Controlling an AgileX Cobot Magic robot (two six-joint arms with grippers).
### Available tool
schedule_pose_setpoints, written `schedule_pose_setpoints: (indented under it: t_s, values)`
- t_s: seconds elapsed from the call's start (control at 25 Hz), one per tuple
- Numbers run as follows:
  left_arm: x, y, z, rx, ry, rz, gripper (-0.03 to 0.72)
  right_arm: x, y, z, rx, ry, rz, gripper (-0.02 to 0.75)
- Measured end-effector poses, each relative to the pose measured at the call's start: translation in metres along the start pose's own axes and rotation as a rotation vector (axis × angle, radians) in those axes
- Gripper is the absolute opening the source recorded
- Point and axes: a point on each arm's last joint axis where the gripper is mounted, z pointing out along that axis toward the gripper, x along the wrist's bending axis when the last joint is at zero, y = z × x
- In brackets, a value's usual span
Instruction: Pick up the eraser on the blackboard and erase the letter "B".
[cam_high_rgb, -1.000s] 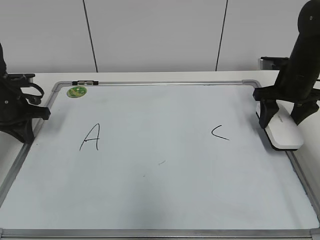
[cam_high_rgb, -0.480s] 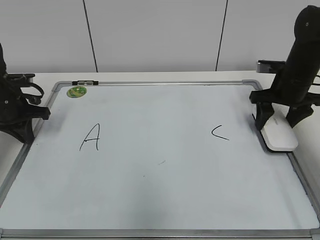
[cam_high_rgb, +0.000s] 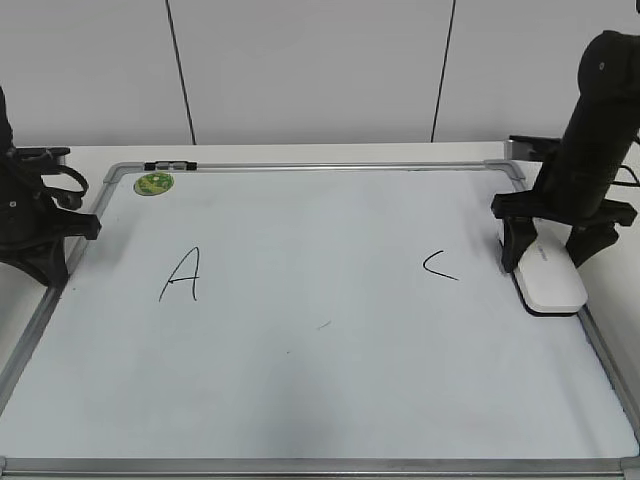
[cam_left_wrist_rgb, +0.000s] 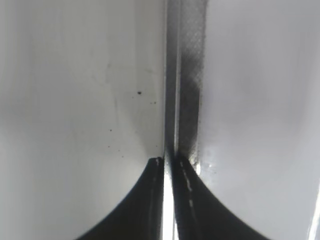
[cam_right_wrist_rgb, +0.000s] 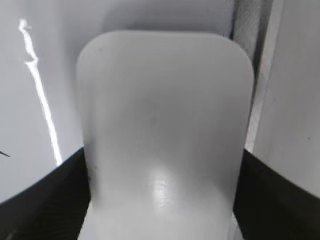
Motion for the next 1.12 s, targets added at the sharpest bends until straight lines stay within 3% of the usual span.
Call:
schedule_pose_setpoints:
  t_s: [0.12, 0.32, 0.44, 0.64, 0.72, 0.8, 1.12]
  values:
    - [0.0, 0.0, 0.0, 0.0, 0.0, 0.0, 0.028, 0.0, 0.001, 0.002, 0.007, 0.006, 0.003, 0.647]
    - [0.0, 0.002, -0.002, -0.002, 0.0, 0.0, 0.064, 0.002, 0.01, -0.015, -0.036, -0.001, -0.008, 0.662]
    - [-0.001, 0.007, -0.01, 0.002, 0.003, 0.003, 0.178, 0.002, 0.018, -0.03, -0.094, -0.015, -0.01, 0.662]
    - [-0.001, 0.014, -0.05, -0.074, 0.01, 0.015, 0.491, 0.004, 0.021, -0.046, -0.142, -0.017, -0.007, 0.661]
    - [0.0, 0.012, -0.067, -0.092, 0.009, 0.015, 0.568, 0.004, 0.019, -0.055, -0.16, -0.018, -0.009, 0.651]
    - [0.0, 0.009, -0.078, -0.094, 0.009, 0.015, 0.585, 0.006, 0.016, -0.065, -0.181, -0.009, -0.008, 0.627]
    - [0.002, -0.006, -0.119, -0.102, 0.023, 0.021, 0.512, 0.014, -0.013, -0.112, -0.258, 0.019, -0.002, 0.544]
